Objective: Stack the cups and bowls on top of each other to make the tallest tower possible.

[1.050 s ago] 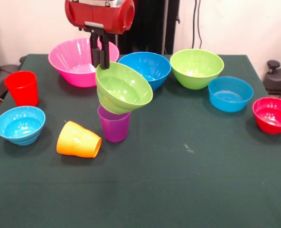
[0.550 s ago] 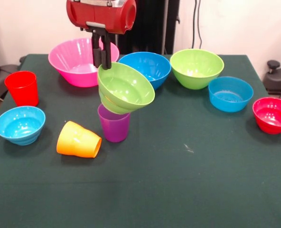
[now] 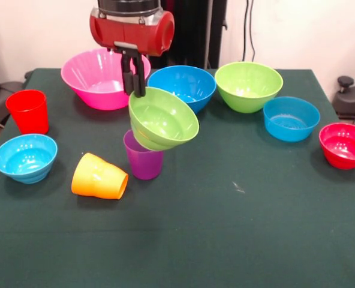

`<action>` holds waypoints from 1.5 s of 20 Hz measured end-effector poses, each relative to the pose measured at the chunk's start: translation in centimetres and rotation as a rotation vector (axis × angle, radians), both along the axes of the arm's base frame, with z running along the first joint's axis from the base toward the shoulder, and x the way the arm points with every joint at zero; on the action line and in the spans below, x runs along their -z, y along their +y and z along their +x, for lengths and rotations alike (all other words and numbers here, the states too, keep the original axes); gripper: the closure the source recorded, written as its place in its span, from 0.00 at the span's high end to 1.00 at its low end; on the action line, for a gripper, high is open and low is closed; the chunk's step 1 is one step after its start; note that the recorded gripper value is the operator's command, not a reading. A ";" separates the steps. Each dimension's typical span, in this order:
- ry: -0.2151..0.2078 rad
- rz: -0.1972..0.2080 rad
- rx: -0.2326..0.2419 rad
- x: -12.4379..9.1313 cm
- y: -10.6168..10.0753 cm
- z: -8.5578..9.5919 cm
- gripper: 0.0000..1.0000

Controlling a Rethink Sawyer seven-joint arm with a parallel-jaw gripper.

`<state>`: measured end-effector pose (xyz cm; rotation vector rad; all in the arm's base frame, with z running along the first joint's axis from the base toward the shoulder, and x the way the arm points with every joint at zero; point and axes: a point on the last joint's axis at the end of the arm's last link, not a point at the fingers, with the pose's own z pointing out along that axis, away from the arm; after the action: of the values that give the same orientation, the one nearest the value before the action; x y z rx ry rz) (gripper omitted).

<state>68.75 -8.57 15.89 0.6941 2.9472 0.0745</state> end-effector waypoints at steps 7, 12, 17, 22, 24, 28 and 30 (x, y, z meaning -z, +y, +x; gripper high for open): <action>0.026 -0.013 -0.027 2.2 -0.3 -0.9 0.00; 0.036 -0.027 -0.043 3.3 -0.9 -1.4 0.00; 0.031 -0.025 -0.037 3.2 -1.7 -1.4 0.00; 0.017 -0.023 -0.037 2.6 -1.8 -1.0 0.00; 0.011 -0.022 -0.041 2.3 -1.6 -0.8 0.00; -0.006 -0.023 -0.051 1.4 -1.1 -0.3 0.00; -0.017 -0.026 -0.055 0.8 -0.9 -0.1 0.00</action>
<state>68.69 -9.47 15.05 0.6060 2.9461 0.0466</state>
